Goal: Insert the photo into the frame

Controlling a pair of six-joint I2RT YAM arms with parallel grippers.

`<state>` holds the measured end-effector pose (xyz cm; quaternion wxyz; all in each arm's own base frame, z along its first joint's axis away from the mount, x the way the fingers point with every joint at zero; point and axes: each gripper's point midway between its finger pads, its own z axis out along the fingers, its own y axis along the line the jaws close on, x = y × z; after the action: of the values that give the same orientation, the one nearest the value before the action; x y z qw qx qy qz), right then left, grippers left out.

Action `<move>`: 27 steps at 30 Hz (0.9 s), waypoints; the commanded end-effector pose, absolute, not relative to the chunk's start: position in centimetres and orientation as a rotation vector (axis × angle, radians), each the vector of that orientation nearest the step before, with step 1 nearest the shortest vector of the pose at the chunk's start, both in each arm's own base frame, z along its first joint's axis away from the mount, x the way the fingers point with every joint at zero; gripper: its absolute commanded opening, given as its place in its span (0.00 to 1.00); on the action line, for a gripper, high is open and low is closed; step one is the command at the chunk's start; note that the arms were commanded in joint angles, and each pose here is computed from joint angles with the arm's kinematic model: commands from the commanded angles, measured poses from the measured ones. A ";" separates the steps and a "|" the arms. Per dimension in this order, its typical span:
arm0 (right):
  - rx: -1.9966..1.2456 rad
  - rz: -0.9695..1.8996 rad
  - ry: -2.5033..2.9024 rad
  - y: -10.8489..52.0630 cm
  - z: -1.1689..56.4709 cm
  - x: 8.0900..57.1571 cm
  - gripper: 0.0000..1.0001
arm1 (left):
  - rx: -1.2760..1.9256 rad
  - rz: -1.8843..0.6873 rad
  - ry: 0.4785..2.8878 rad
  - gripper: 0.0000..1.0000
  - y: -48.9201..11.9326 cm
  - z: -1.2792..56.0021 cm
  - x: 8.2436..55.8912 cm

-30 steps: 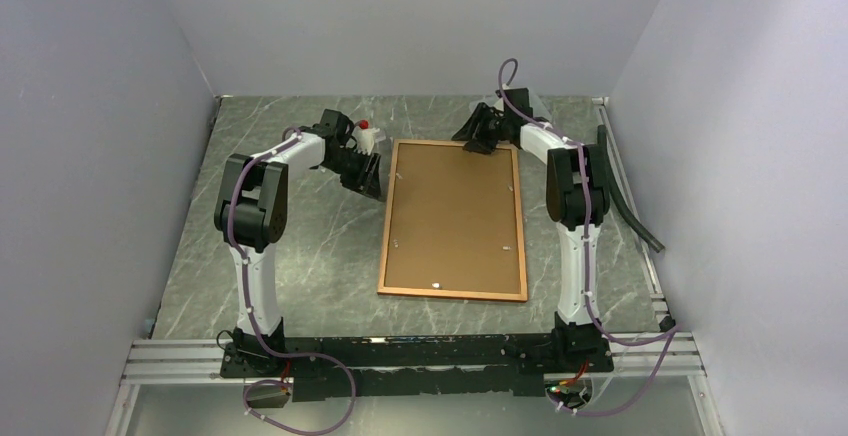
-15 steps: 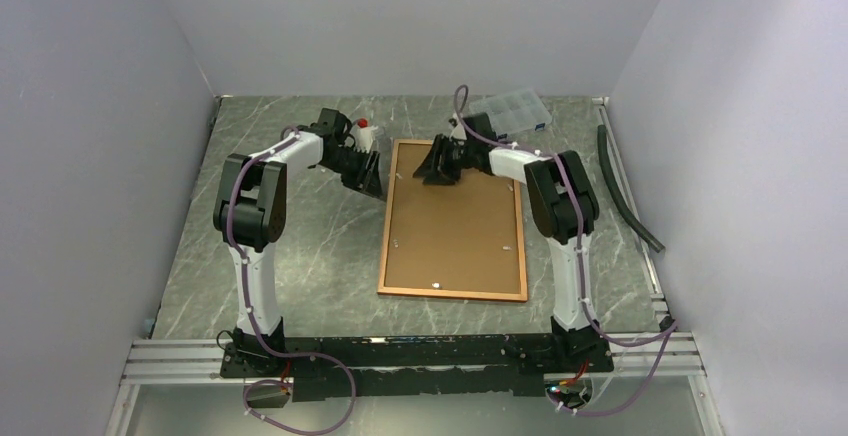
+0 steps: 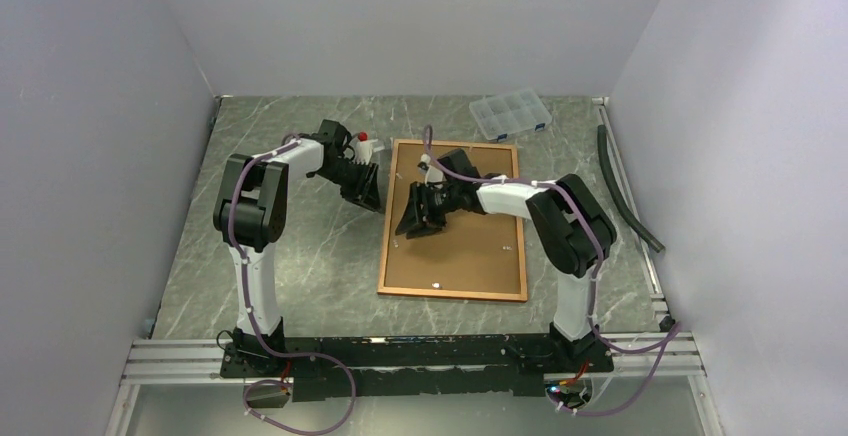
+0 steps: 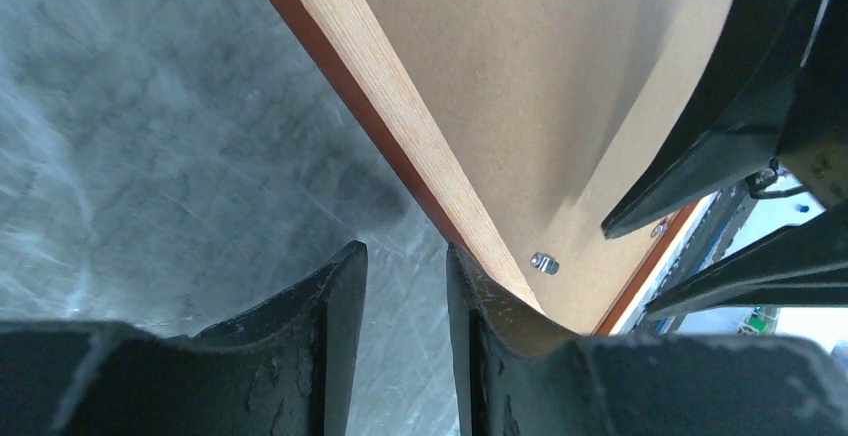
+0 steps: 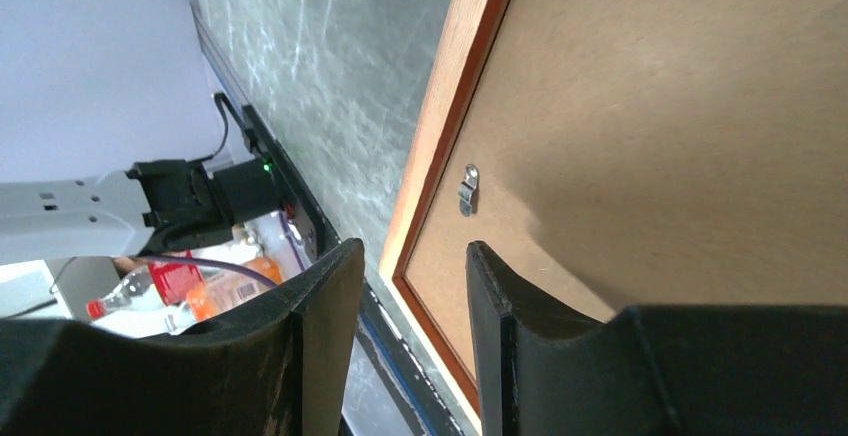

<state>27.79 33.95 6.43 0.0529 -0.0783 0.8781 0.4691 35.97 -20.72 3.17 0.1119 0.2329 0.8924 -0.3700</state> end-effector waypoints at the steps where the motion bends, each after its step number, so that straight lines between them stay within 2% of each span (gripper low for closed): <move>1: -0.308 1.453 2.670 34.9 5.8 26.6 0.46 | 0.707 -1.164 2.592 0.40 -21.5 4.2 34.8; 27: -0.375 1.475 2.714 37.0 4.1 25.6 0.42 | 0.728 -1.177 2.612 0.33 -22.2 3.5 33.6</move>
<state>25.00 35.96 3.99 -0.0002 -0.1079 0.8762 0.4698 33.76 -21.87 2.65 0.0832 0.2368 0.8852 -0.3917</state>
